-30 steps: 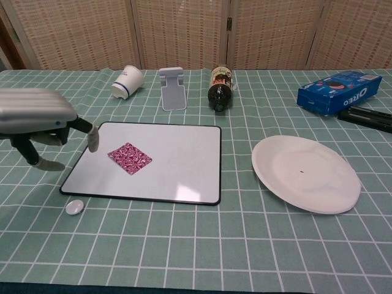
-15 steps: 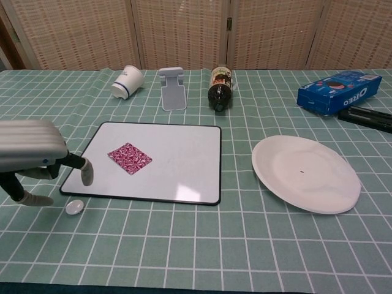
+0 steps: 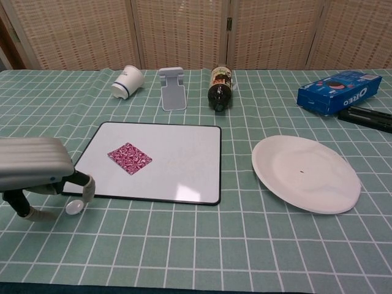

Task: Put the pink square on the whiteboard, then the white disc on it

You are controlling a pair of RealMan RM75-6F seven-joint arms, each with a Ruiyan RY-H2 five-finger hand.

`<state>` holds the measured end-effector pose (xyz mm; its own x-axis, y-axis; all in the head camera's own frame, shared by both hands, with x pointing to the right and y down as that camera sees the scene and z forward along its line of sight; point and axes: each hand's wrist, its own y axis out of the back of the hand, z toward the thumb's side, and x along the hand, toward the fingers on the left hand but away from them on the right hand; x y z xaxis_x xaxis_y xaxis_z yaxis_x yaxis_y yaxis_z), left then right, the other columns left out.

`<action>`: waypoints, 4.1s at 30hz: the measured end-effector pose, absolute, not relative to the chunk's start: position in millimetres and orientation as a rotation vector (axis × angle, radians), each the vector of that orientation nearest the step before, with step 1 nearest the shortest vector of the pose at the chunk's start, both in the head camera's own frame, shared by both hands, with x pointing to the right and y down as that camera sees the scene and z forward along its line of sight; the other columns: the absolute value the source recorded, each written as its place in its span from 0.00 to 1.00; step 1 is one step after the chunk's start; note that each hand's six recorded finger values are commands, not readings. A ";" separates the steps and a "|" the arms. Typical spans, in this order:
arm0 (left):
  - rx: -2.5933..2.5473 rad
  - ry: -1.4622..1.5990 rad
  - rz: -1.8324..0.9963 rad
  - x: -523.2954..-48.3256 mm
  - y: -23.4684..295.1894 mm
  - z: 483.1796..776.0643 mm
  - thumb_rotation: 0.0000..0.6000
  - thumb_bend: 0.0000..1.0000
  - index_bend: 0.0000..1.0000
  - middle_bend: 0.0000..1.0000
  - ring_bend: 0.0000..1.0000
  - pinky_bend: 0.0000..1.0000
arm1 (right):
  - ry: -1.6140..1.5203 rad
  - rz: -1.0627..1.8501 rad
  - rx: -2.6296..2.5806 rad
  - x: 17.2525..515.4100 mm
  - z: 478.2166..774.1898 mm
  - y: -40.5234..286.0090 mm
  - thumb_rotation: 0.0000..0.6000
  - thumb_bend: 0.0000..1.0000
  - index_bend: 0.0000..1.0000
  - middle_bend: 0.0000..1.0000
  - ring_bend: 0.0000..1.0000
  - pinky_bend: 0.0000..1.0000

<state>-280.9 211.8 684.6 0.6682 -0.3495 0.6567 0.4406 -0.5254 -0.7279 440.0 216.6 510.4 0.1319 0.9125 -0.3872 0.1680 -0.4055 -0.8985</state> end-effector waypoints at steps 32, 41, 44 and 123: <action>-1.883 -0.065 -1.028 -277.4 205.0 699.0 1.00 0.25 0.43 1.00 0.98 1.00 | -1.057 1.340 -1.702 442.2 511.4 217.5 1.00 0.23 0.27 0.35 0.31 0.36; -1.885 -0.067 -1.034 -279.8 205.0 701.0 1.00 0.25 0.45 1.00 0.98 1.00 | -1.053 1.342 -1.705 441.6 512.6 217.4 1.00 0.23 0.27 0.35 0.31 0.36; -1.884 -0.069 -1.038 -280.6 204.8 702.0 1.00 0.25 0.45 1.00 0.98 1.00 | -1.054 1.342 -1.704 441.6 512.3 217.2 1.00 0.23 0.27 0.35 0.31 0.36; -1.886 0.118 -1.203 -198.5 101.8 724.0 1.00 0.25 0.47 1.00 0.98 1.00 | -1.052 1.359 -1.699 447.7 513.1 216.8 1.00 0.23 0.27 0.35 0.31 0.36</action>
